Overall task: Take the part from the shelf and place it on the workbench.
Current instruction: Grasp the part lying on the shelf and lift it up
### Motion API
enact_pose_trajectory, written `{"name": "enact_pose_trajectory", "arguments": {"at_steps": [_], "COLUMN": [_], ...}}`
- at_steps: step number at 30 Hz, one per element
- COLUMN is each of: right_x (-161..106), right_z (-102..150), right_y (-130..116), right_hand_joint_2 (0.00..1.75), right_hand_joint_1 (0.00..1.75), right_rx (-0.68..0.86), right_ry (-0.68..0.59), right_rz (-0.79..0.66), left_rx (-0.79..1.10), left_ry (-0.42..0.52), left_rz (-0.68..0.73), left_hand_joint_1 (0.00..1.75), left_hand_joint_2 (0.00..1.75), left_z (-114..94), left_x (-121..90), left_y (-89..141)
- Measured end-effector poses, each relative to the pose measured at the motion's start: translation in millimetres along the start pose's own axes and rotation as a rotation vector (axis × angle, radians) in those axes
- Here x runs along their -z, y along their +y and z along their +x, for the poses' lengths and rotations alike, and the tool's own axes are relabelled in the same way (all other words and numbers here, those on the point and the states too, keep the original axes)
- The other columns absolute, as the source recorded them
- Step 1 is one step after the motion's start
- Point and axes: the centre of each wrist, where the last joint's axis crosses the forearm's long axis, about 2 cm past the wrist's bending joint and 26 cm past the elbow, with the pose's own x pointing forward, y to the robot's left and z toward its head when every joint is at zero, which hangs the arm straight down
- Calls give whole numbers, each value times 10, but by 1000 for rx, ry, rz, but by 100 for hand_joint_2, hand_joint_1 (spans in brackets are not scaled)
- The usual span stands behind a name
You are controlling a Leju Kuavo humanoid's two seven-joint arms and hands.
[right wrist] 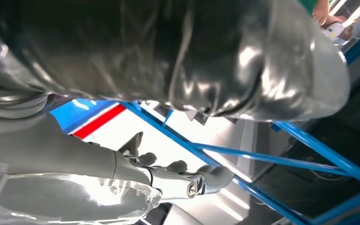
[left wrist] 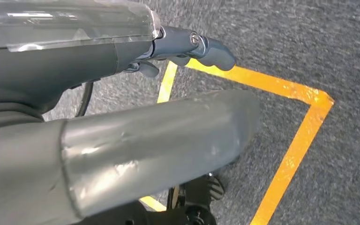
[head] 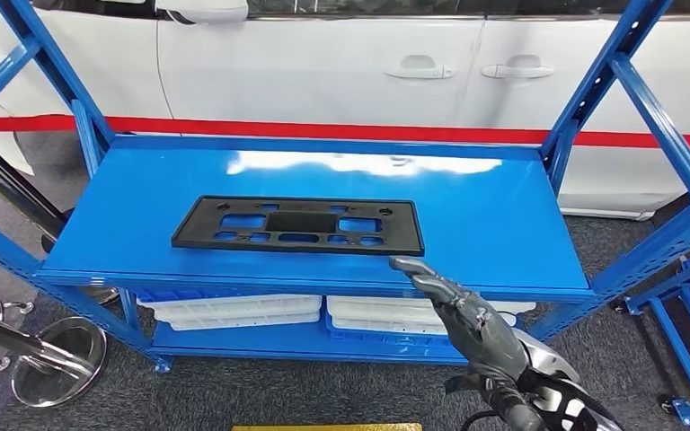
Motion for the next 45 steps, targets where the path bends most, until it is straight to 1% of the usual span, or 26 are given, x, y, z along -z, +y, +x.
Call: {"name": "enact_pose_trajectory", "arguments": {"at_steps": [2, 6, 9, 13, 18, 22, 24, 26, 28, 34, 36, 39, 45], "right_x": [-5, 16, 130, 266, 347, 335, 359, 440, 551, 858, 864, 814, 704], "right_z": [-80, -399, -659, -863, -959, -1009, -1037, -1085, -1145, -1255, -1311, -1430, -1678], "right_y": [26, 112, 179, 267, 325, 374, 393, 417, 449, 627, 746, 904, 987], "right_hand_joint_2": [0, 175, 175, 175, 175, 175, 175, 175, 175, 175, 175, 175, 175], "right_hand_joint_1": [0, 0, 0, 0, 0, 0, 0, 0, 0, 0, 0, 0, 0], "right_rx": [6, -1, -21, -12, -2, 7, -13, -65, -149, -510, -597, -674, -788], "right_ry": [77, 255, 347, 380, 389, 411, 433, 455, 468, 450, 463, 501, 578], "right_rz": [-4, 12, 54, 90, 116, 128, 138, 151, 157, 168, 208, 261, 280], "left_rx": [8, 27, 40, 45, 50, 56, 62, 74, 85, 110, 120, 138, 169], "left_ry": [-5, -13, -17, -23, -22, -21, -21, -23, -23, -23, -24, -23, -23], "left_rz": [-8, -17, -28, -33, -29, -24, -25, -31, -37, -46, -47, -49, -68], "left_hand_joint_1": [0, 0, 0, 0, 0, 0, 0, 0, 0, 0, 0, 0, 0], "left_hand_joint_2": [0, 0, 0, 0, 0, 0, 0, 0, 0, 0, 0, 0, 0], "left_z": [18, 53, 82, 128, 137, 133, 132, 149, 168, 186, 193, 204, 220], "left_x": [4, 12, 18, 27, 30, 33, 33, 37, 40, 42, 44, 47, 48], "left_y": [-6, 3, -4, -15, 8, 43, 54, 52, 44, 35, 36, 46, 23]}}
